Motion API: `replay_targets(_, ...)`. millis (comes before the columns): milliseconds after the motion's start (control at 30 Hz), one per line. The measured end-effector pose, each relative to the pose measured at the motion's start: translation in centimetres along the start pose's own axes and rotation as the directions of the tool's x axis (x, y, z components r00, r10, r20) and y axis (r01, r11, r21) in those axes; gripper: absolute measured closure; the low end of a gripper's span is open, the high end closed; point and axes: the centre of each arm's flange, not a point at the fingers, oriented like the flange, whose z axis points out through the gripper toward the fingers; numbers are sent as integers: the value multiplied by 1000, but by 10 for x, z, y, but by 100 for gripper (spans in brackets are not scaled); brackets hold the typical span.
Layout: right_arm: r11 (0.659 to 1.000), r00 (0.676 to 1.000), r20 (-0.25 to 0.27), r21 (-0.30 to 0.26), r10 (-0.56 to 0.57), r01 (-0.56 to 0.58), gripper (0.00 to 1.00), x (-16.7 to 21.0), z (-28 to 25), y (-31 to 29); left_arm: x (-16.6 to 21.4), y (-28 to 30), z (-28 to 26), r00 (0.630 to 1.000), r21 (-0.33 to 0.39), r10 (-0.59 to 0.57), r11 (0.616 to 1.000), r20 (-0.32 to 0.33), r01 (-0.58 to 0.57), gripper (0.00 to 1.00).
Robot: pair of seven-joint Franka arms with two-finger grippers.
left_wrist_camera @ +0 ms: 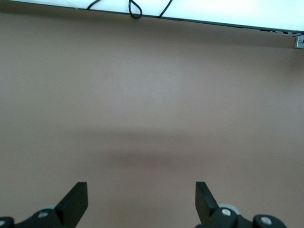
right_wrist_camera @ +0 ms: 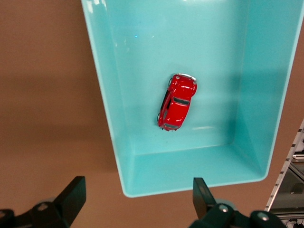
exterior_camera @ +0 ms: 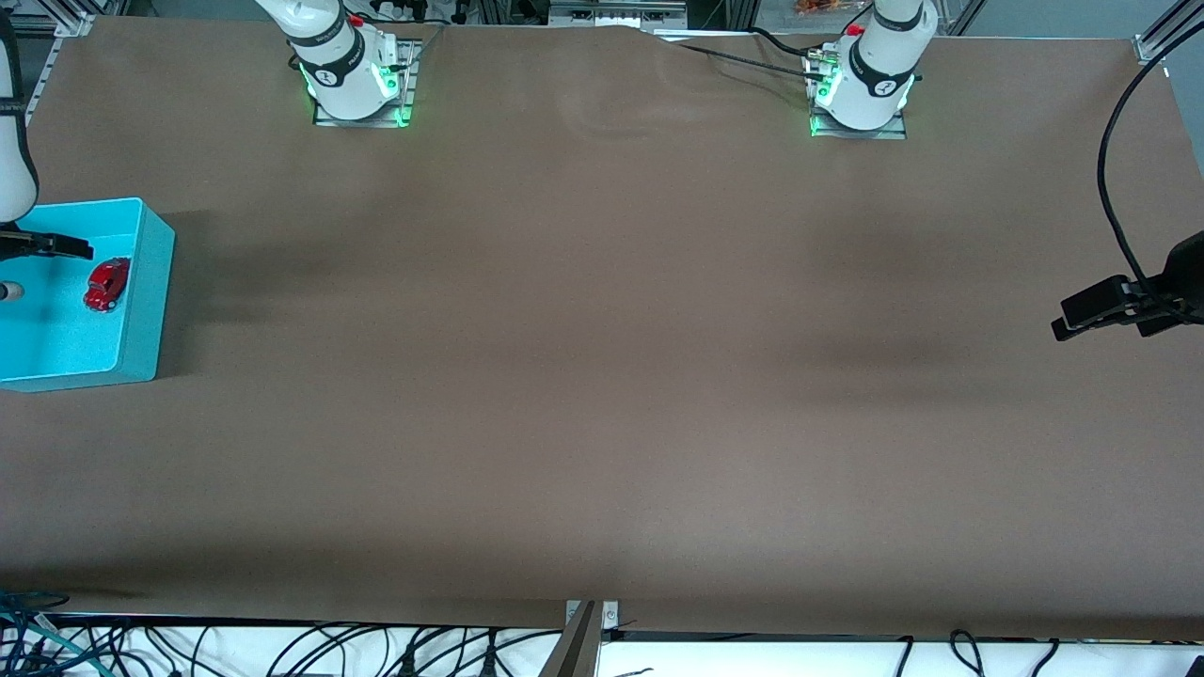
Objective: Wind red beetle toy and store in blue box
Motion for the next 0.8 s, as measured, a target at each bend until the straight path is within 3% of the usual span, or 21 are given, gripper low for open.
replay_targets(333,1000,1000,-24,7,-18,18,0,-16,-41,-15,0,0,0,1000,0,0,1000,0,0,0)
replay_targets(800,997,990,-121,-15,-75,73,0,-38,-111,-51,0,0,0,1000,0,0,1000,0,0,0)
